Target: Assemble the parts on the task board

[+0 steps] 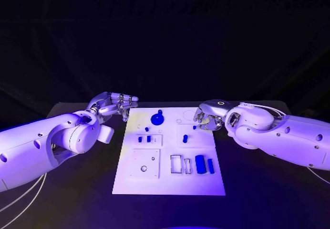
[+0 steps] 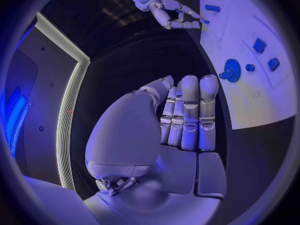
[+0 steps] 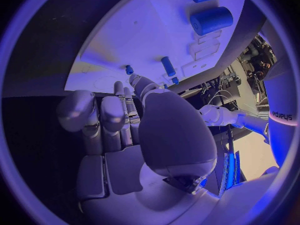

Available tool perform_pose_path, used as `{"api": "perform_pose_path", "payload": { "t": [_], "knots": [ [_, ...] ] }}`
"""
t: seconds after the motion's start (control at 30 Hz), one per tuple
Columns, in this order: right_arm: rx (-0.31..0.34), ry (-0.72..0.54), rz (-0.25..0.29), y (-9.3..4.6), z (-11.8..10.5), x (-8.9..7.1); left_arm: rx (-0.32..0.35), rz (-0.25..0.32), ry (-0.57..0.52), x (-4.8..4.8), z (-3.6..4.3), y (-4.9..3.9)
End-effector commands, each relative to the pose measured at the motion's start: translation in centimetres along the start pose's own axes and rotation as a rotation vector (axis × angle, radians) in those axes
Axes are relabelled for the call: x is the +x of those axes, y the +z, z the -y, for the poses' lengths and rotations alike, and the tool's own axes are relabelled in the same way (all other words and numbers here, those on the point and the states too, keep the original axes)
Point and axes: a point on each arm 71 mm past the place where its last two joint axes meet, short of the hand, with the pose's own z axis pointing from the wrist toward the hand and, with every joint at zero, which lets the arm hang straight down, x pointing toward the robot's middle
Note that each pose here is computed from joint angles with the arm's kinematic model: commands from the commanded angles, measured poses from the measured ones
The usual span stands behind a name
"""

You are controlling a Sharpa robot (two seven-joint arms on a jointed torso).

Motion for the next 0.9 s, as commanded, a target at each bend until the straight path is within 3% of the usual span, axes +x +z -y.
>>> {"api": "perform_pose_path", "payload": {
  "t": [0.03,0.33,0.9],
  "knots": [
    [0.017,-0.089,-0.021,0.2,-0.1,0.3,0.044,0.002,-0.141,0.42,0.56,-0.28],
    [0.001,-0.088,-0.035,0.7,-0.8,1.1,0.055,-0.015,-0.161,1.02,0.92,-0.77],
    [-0.005,-0.084,-0.084,1.4,-1.4,2.5,0.03,-0.021,-0.144,1.1,0.74,-0.72]
  ]
}}
